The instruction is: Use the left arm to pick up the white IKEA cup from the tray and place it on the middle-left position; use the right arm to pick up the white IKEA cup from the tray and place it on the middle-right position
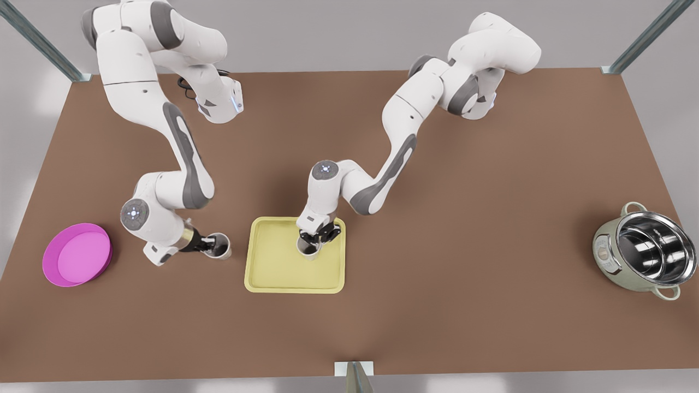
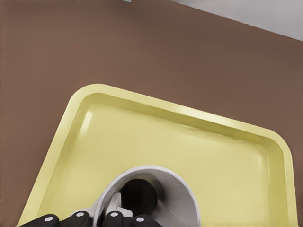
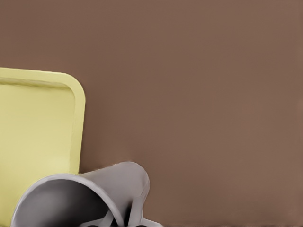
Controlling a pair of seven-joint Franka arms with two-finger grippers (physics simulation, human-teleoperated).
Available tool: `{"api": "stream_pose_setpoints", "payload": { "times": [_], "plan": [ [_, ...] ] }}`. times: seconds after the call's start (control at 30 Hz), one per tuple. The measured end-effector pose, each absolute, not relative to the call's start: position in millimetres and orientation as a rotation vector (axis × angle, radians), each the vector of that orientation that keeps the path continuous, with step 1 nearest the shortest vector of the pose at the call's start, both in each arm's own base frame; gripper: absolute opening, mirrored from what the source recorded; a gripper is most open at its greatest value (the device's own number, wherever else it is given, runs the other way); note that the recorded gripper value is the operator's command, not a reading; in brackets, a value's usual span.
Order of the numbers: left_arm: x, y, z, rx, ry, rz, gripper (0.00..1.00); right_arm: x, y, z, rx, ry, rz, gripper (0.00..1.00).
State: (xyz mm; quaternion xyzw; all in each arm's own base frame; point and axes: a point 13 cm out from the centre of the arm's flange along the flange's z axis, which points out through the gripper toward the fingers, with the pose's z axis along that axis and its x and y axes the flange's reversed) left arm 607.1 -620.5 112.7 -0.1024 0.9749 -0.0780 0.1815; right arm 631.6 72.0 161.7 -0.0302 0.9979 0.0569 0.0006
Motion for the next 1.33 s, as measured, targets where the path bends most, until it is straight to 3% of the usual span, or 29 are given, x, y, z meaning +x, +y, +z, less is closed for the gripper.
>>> {"api": "stream_pose_setpoints", "payload": {
  "times": [0.13, 0.17, 0.2, 0.43, 0.57, 0.6, 0.67, 0.7, 0.73, 0.77, 0.87, 0.97, 1.03, 1.1, 1.13, 1.17, 1.23, 1.33],
  "plan": [
    [620.9, -600.7, 141.9, -0.366, 2.756, -0.192, 0.09, 626.0, 49.6, 140.5, -0.101, 3.141, 0.187, 0.26],
    [633.7, -585.7, 154.1, -0.407, 2.751, -0.188, 0.09, 625.8, 46.3, 135.9, -0.111, 3.141, 0.185, 0.34],
    [646.7, -567.4, 160.0, -0.451, 2.749, -0.174, 0.09, 626.1, 44.1, 132.8, -0.122, 3.140, 0.184, 0.64],
    [738.3, -350.1, 161.6, -0.795, 2.741, 0.012, 0.09, 630.5, 41.8, 131.3, -0.219, 3.113, 0.180, 0.76],
    [725.9, -250.0, 132.8, -0.849, 2.787, 0.093, 0.09, 640.3, 32.8, 151.7, -0.252, 3.074, 0.163, 0.87],
    [726.2, -244.3, 129.6, -0.833, 2.790, 0.088, 0.09, 645.5, 31.5, 166.1, -0.261, 3.053, 0.158, 0.94],
    [730.2, -241.5, 127.3, -0.791, 2.787, 0.069, 0.10, 671.7, 26.7, 216.4, -0.293, 2.986, 0.125, 1.00],
    [732.3, -242.1, 127.4, -0.769, 2.786, 0.059, 0.16, 694.2, 25.0, 257.2, -0.325, 2.935, 0.086, 1.00],
    [733.8, -242.9, 126.2, -0.748, 2.786, 0.052, 0.73, 715.2, 23.5, 303.5, -0.358, 2.884, 0.035, 1.00],
    [735.2, -244.1, 124.7, -0.727, 2.787, 0.044, 1.00, 729.5, 20.2, 348.1, -0.371, 2.843, -0.008, 1.00],
    [739.0, -250.8, 126.0, -0.664, 2.790, 0.010, 1.00, 719.4, -26.2, 450.0, -0.292, 2.829, -0.093, 1.00],
    [741.7, -257.1, 133.4, -0.594, 2.794, -0.012, 1.00, 669.4, -53.9, 458.1, -0.225, 2.947, -0.104, 1.00],
    [748.1, -262.8, 211.0, -0.548, 2.764, -0.036, 1.00, 651.5, -55.6, 450.0, -0.210, 3.014, -0.101, 1.00],
    [760.1, -229.9, 360.0, -0.580, 2.704, -0.091, 1.00, 641.8, -60.7, 445.6, -0.186, 3.056, -0.099, 1.00],
    [752.2, -167.3, 415.1, -0.667, 2.705, -0.102, 1.00, 638.1, -64.8, 444.1, -0.171, 3.072, -0.097, 1.00],
    [715.1, -113.7, 426.6, -0.735, 2.762, -0.090, 1.00, 635.1, -66.4, 442.6, -0.163, 3.086, -0.096, 1.00],
    [668.2, -64.1, 424.5, -0.770, 2.849, -0.094, 1.00, 630.9, -67.2, 440.5, -0.153, 3.105, -0.094, 1.00],
    [646.9, -46.9, 421.7, -0.696, 2.931, -0.105, 1.00, 626.8, -66.6, 438.3, -0.143, 3.124, -0.089, 1.00]
  ]
}}
